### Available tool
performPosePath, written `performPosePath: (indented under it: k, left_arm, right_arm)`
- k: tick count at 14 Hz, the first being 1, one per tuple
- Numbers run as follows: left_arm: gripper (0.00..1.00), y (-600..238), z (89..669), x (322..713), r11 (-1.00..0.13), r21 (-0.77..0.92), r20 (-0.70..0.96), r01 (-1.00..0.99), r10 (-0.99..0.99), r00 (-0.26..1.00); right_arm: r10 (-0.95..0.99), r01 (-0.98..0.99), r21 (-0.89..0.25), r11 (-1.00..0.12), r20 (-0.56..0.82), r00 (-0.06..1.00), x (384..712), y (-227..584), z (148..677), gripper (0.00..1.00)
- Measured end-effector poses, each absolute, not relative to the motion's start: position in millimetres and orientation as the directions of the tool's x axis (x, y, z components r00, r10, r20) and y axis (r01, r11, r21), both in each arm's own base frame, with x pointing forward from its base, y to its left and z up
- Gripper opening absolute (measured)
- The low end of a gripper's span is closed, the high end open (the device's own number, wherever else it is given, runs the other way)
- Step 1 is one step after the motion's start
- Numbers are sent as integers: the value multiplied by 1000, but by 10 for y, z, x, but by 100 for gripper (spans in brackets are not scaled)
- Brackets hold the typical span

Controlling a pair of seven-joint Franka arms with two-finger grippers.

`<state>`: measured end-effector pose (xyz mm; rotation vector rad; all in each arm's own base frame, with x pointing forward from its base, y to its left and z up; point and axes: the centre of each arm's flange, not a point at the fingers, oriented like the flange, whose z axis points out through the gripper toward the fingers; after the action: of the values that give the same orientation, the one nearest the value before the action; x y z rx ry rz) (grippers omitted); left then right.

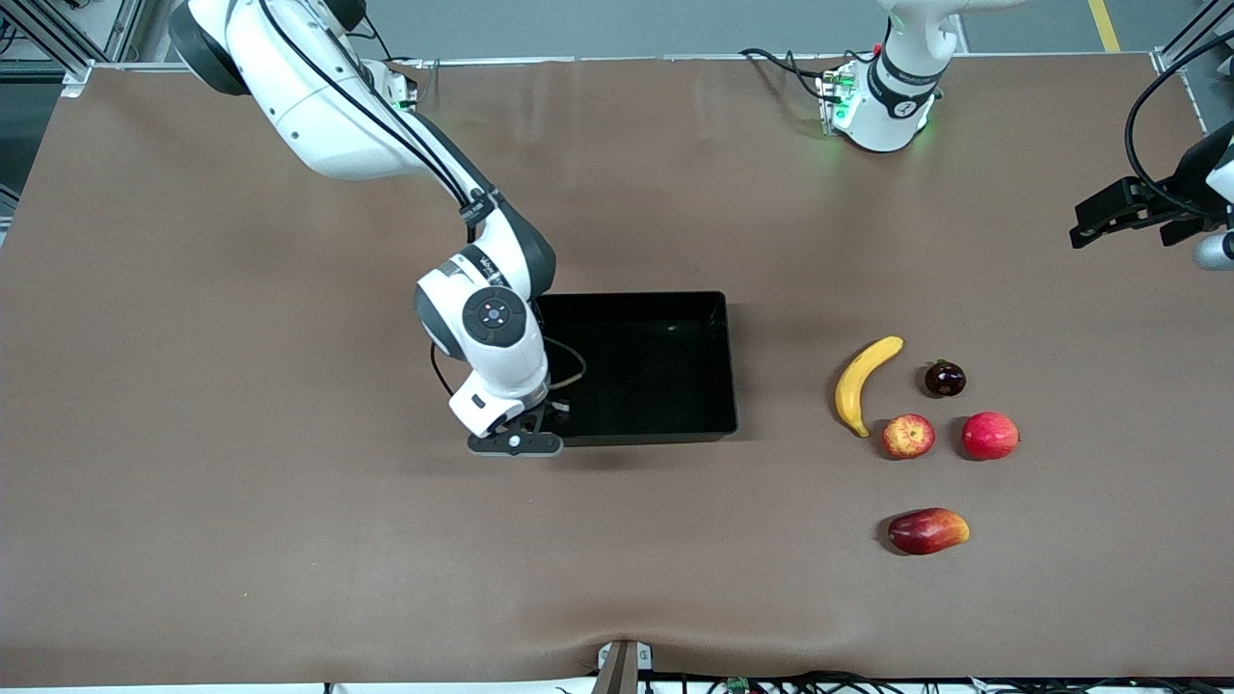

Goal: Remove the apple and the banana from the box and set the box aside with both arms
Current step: 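Grasp the box rim with the right gripper, then drag the black box with the right gripper toward the right arm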

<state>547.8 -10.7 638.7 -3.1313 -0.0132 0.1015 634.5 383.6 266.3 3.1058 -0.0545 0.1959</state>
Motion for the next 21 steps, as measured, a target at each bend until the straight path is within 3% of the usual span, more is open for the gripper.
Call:
performPosePath:
  k: [9, 21]
  left_arm:
    - [100, -110, 6387, 5478, -1000, -9, -65, 8, 8, 998]
    - [100, -119, 6387, 5478, -1000, -9, -65, 6, 6, 998]
  right_arm:
    - [-6, -8, 49, -999, 50, 999, 6521, 3198, 3438, 6]
    - [35, 34, 70, -997, 2, 999, 6599, 2779, 3654, 6]
